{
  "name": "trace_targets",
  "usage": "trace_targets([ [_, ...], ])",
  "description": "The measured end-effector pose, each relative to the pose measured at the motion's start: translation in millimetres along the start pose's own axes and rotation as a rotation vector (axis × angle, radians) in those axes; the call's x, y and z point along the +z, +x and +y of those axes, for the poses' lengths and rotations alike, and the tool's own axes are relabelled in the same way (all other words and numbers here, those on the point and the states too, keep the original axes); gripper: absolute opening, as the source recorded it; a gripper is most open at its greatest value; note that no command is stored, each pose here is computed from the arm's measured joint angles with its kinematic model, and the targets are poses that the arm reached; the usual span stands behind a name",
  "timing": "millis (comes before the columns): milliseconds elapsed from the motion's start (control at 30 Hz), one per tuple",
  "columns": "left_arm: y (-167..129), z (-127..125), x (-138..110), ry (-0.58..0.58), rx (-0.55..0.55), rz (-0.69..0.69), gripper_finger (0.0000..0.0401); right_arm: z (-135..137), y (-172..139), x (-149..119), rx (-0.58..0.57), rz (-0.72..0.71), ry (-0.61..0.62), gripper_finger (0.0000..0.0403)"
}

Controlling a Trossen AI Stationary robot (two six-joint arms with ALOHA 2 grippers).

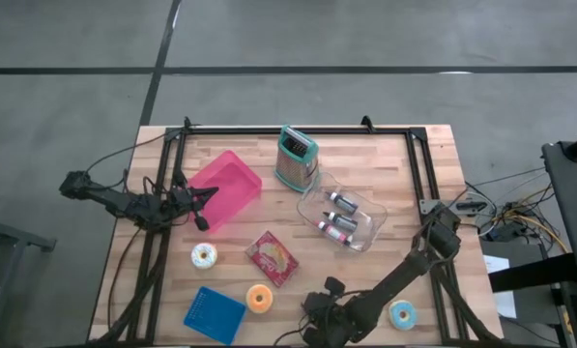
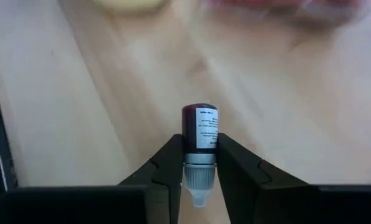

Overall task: Pick & Place Food Item
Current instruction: Put the small red food coloring bottle into the transparent bin

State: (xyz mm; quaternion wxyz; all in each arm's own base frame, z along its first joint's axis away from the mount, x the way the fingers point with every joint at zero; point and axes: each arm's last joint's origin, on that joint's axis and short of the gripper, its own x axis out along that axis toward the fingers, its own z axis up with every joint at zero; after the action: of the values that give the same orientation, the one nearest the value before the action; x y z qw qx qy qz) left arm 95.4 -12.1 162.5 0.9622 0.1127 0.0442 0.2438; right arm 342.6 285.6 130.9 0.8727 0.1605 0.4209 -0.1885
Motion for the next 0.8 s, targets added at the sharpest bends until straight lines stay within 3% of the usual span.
trace_targets([
  [400,0,0,0,0.000,0.000,0.000,0.0005,-10,-37,25,-0.072,-0.125,-0.008,0.0079],
  [800,0,0,0,0.000,0.000,0.000,0.0005,-37,-77,56,-0.177,-0.220,0.082,0.0077],
])
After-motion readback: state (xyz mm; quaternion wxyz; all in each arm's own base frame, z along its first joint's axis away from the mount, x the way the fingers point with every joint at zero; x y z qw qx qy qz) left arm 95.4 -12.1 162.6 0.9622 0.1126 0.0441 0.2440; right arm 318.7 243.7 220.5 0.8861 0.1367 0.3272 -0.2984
